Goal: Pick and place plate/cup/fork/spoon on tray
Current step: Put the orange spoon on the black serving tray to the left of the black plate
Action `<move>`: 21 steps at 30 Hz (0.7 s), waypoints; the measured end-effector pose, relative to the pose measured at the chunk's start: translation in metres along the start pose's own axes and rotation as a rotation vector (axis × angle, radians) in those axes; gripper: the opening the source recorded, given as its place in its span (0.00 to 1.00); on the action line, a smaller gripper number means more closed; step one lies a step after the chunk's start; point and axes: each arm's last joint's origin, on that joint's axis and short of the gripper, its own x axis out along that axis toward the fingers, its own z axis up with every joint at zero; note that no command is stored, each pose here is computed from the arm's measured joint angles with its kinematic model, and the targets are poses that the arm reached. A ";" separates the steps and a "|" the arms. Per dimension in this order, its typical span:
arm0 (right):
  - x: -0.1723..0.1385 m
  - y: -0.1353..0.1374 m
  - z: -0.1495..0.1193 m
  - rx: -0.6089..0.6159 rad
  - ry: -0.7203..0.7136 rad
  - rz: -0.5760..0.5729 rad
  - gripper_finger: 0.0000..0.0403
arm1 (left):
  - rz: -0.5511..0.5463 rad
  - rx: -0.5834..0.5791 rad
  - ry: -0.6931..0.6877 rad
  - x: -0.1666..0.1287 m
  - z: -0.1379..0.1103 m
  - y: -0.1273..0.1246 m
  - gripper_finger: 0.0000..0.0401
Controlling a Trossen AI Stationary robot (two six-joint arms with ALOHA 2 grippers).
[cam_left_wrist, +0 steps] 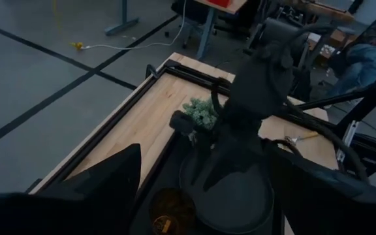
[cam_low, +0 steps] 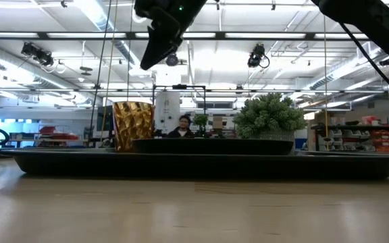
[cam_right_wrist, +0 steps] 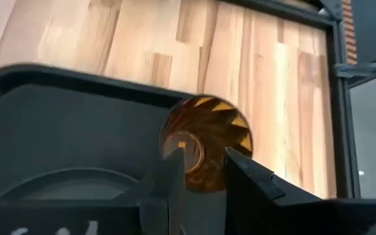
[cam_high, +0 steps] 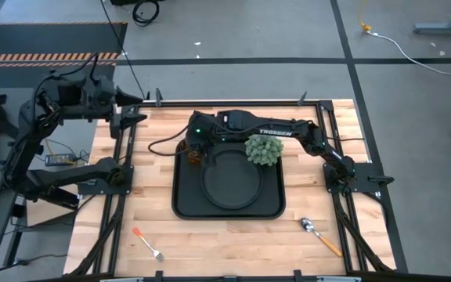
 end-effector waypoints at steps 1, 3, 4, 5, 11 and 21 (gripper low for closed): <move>-0.003 0.000 0.001 0.006 -0.010 -0.004 0.27 | 0.000 0.000 0.000 0.000 0.000 0.000 0.82; -0.008 -0.001 0.001 0.025 -0.012 -0.006 0.27 | -0.001 0.001 -0.004 -0.002 0.000 -0.001 0.82; -0.012 -0.002 0.002 0.040 -0.022 -0.009 0.27 | -0.003 0.002 -0.004 -0.002 0.000 -0.001 0.82; -0.015 -0.002 0.003 0.055 -0.023 -0.010 0.27 | -0.008 0.004 -0.004 -0.001 0.000 -0.001 0.82; -0.027 -0.007 0.002 0.111 -0.027 -0.016 0.27 | -0.090 0.028 -0.002 0.000 0.000 -0.009 0.82; -0.042 -0.008 0.004 0.138 -0.049 -0.024 0.27 | -0.155 0.042 -0.011 0.003 0.002 -0.021 0.82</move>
